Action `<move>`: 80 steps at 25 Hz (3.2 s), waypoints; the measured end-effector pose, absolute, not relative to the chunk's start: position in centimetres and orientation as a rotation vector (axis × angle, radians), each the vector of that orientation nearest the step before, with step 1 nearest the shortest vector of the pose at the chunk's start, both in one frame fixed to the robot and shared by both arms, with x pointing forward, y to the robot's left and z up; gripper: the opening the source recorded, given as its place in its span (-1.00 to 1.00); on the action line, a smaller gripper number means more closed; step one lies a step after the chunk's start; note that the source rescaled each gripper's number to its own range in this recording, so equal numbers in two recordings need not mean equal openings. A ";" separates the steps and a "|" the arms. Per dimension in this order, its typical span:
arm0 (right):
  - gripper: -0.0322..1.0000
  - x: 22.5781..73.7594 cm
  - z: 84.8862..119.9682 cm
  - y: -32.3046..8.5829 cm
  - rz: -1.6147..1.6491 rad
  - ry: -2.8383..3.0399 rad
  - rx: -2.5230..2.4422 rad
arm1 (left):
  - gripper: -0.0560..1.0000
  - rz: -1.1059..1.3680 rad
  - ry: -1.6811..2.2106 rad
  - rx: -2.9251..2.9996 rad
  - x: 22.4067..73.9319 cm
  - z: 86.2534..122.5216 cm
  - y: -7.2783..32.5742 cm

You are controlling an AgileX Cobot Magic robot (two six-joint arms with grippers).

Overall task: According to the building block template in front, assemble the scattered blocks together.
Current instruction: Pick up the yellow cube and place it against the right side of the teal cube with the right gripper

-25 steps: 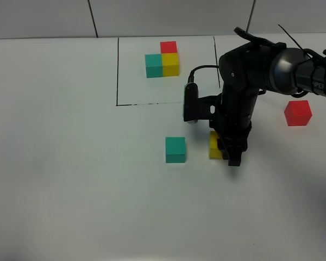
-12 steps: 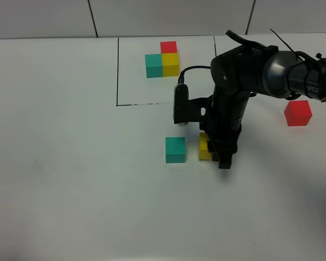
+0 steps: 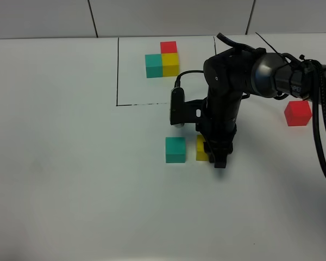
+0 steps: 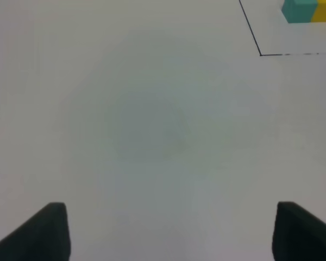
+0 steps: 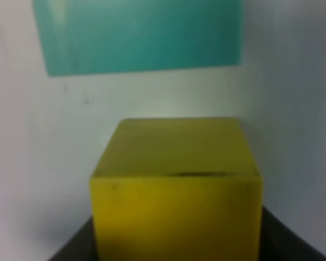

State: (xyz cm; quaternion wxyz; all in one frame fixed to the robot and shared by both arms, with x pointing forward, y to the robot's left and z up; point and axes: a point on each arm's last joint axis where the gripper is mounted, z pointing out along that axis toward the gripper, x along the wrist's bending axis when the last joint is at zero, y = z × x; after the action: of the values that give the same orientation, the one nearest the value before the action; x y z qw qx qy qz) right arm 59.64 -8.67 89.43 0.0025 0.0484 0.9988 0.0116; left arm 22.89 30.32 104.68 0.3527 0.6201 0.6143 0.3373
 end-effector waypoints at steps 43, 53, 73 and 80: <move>-0.90 59.2 88.8 -7.6 0.092 3.166 0.133 | 0.62 0.873 1.589 1.604 22.9 104.7 30.3; -0.90 59.2 88.8 -7.5 0.098 3.161 0.131 | 0.62 0.873 1.589 1.604 22.9 104.7 30.3; -0.89 59.2 88.8 -7.3 0.105 3.151 0.119 | 0.62 0.873 1.589 1.604 22.9 104.7 30.3; -0.90 59.2 88.8 -7.3 0.106 3.150 0.119 | 0.62 0.873 1.589 1.604 22.9 104.7 30.3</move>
State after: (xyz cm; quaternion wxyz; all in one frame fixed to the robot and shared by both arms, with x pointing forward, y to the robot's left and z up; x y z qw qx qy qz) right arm 59.20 -7.27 88.84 -0.0064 0.0377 0.9987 0.0335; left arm 22.89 30.32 104.68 0.3527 0.6201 0.6143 0.3373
